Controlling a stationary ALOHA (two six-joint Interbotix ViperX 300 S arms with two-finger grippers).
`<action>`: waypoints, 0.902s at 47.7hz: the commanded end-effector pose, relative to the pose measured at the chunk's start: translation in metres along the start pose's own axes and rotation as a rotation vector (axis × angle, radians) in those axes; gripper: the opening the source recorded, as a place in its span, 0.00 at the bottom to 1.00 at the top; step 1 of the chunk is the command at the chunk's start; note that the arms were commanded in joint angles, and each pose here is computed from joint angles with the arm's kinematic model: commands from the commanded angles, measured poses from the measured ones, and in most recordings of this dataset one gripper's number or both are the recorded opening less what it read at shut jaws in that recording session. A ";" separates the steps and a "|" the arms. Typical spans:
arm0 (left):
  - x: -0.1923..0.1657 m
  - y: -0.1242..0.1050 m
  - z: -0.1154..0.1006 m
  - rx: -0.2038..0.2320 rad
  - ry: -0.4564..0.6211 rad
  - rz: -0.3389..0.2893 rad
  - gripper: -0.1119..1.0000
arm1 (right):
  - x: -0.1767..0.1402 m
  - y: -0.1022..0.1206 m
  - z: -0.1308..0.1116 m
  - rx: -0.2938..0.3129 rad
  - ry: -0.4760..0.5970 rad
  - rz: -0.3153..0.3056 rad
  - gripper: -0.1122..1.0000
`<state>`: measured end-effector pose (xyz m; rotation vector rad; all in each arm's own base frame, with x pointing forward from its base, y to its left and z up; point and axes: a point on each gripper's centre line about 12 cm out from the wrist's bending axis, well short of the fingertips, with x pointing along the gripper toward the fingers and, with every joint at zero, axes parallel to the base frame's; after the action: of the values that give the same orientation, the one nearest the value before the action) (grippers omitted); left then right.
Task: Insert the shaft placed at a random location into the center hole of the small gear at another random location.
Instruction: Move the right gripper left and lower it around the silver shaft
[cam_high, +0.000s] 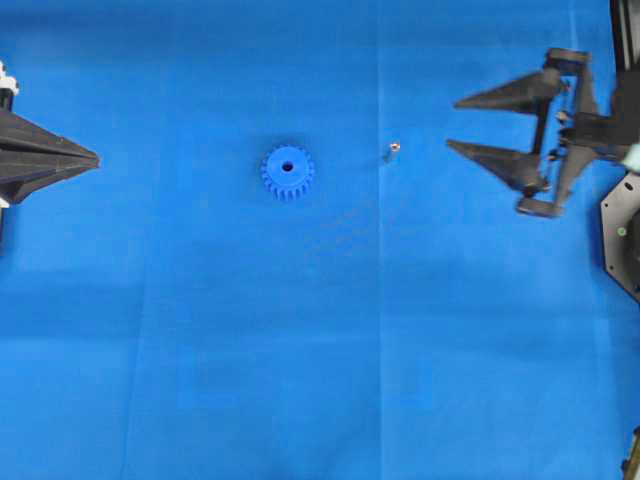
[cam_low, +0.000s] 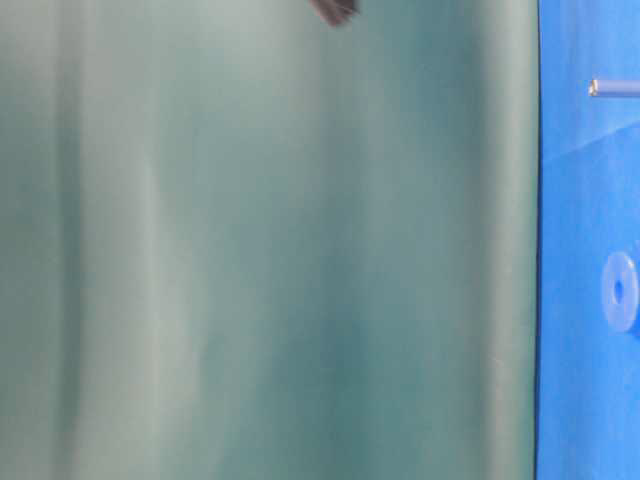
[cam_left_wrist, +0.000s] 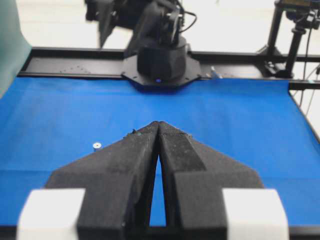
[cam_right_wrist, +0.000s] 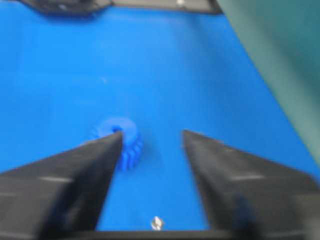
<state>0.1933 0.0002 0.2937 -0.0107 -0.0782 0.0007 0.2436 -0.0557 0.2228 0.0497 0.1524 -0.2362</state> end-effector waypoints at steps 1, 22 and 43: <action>0.002 0.000 0.006 0.002 -0.014 0.000 0.10 | 0.011 -0.004 -0.008 0.008 0.012 -0.018 0.74; 0.001 0.000 0.003 0.002 -0.006 0.000 0.10 | 0.061 -0.014 -0.069 0.052 0.153 -0.081 0.73; 0.001 0.001 0.002 0.002 -0.005 0.003 0.10 | 0.076 -0.016 -0.098 0.063 0.238 -0.090 0.71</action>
<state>0.1930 0.0002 0.2923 -0.0107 -0.0736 0.0007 0.2943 -0.0791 0.1073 0.1324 0.4174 -0.3178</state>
